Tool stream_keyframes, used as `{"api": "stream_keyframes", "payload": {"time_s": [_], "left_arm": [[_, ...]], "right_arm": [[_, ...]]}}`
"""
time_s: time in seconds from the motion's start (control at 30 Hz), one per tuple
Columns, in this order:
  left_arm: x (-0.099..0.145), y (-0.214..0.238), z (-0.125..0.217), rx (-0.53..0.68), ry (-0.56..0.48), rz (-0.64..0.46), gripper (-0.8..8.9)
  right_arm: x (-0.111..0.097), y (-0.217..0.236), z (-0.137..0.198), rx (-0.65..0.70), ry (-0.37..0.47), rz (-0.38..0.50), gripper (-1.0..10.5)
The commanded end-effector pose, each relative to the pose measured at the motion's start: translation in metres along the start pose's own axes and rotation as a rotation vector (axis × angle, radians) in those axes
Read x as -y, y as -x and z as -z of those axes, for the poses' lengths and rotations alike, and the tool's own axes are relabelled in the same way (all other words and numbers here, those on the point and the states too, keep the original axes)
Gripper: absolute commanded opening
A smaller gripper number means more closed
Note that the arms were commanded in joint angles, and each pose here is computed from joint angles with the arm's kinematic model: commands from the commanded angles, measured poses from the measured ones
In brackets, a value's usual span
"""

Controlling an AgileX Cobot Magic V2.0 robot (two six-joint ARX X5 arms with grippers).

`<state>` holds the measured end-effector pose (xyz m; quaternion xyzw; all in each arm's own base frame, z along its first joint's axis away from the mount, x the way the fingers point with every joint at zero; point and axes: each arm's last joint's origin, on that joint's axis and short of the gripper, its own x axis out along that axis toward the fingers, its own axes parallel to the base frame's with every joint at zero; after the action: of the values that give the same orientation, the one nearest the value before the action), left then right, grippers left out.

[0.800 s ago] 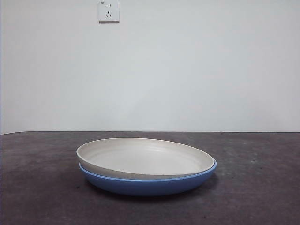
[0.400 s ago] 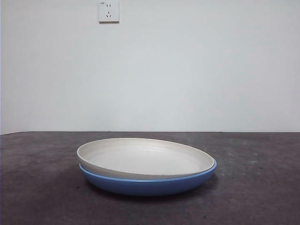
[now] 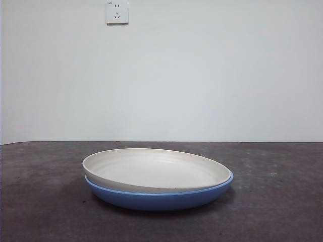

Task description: Pick up the white plate, put it on the blue plate, put it on desk

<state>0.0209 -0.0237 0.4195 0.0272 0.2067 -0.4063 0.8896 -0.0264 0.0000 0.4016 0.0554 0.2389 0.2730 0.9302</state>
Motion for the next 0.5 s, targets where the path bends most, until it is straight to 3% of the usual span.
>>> {"api": "stream_keyframes", "payload": {"time_s": [0.03, 0.5], "left_arm": [[0.0003, 0.0005, -0.0020, 0.001, 0.001, 0.001, 0.28], [0.0003, 0.0007, -0.0031, 0.013, -0.002, 0.002, 0.28]], "right_arm": [[-0.0005, 0.0028, 0.0015, -0.030, 0.008, -0.001, 0.2], [-0.0005, 0.0028, 0.0015, -0.031, 0.008, -0.003, 0.2]]}}
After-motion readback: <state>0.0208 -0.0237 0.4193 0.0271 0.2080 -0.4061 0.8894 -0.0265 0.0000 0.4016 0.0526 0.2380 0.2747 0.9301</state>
